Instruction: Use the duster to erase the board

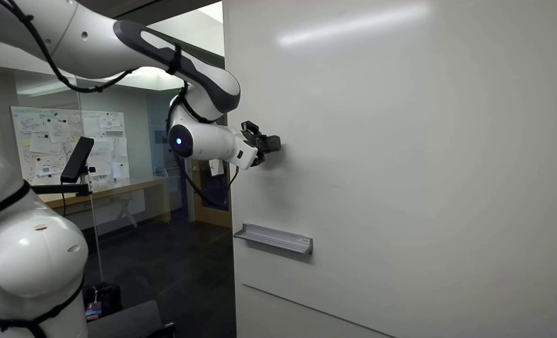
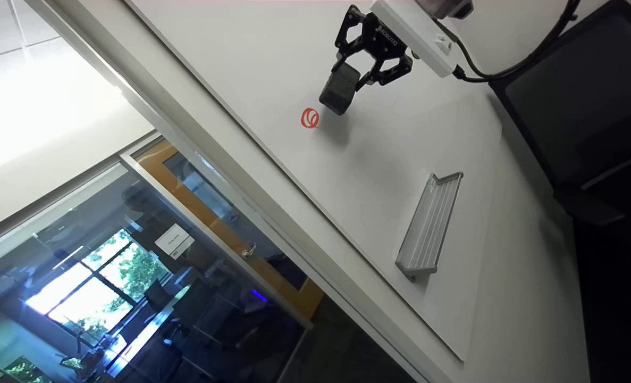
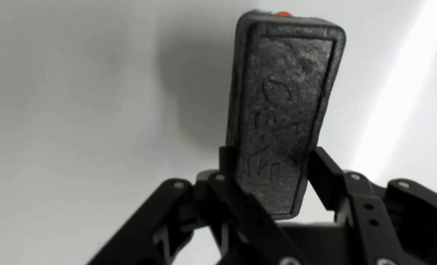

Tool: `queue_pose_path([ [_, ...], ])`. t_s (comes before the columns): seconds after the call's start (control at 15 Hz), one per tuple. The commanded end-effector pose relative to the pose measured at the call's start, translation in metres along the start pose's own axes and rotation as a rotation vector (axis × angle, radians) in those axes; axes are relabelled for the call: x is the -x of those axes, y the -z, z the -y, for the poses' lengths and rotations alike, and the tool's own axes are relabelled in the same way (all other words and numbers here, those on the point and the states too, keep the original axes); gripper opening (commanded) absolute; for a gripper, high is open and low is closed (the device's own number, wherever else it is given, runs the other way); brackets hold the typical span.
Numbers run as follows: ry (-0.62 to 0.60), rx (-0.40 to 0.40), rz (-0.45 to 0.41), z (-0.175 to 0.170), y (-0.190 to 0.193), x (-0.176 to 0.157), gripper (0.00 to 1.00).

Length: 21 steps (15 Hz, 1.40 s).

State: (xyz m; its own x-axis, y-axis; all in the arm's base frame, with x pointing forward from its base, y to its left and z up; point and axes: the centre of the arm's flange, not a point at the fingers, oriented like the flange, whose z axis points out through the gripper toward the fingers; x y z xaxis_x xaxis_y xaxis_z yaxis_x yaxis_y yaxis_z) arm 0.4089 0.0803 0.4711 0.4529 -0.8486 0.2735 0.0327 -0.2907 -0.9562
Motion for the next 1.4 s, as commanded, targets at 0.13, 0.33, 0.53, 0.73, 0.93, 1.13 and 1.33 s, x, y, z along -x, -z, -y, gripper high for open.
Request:
queue_pose_path([
  [0.13,0.029,0.049,-0.010,0.000,-0.014,0.003,0.29],
  [0.33,0.032,0.057,0.004,-0.002,-0.018,0.009,0.54],
  [0.53,0.011,0.032,-0.013,-0.001,-0.022,0.005,0.29],
  [0.73,0.004,-0.012,-0.018,0.009,-0.031,0.010,0.29],
  [0.93,0.005,-0.027,-0.034,0.017,-0.041,0.006,0.29],
  [1.13,-0.002,-0.026,-0.031,0.022,-0.055,0.005,0.29],
  [1.33,-0.003,-0.030,-0.015,0.025,-0.070,0.011,0.29],
])
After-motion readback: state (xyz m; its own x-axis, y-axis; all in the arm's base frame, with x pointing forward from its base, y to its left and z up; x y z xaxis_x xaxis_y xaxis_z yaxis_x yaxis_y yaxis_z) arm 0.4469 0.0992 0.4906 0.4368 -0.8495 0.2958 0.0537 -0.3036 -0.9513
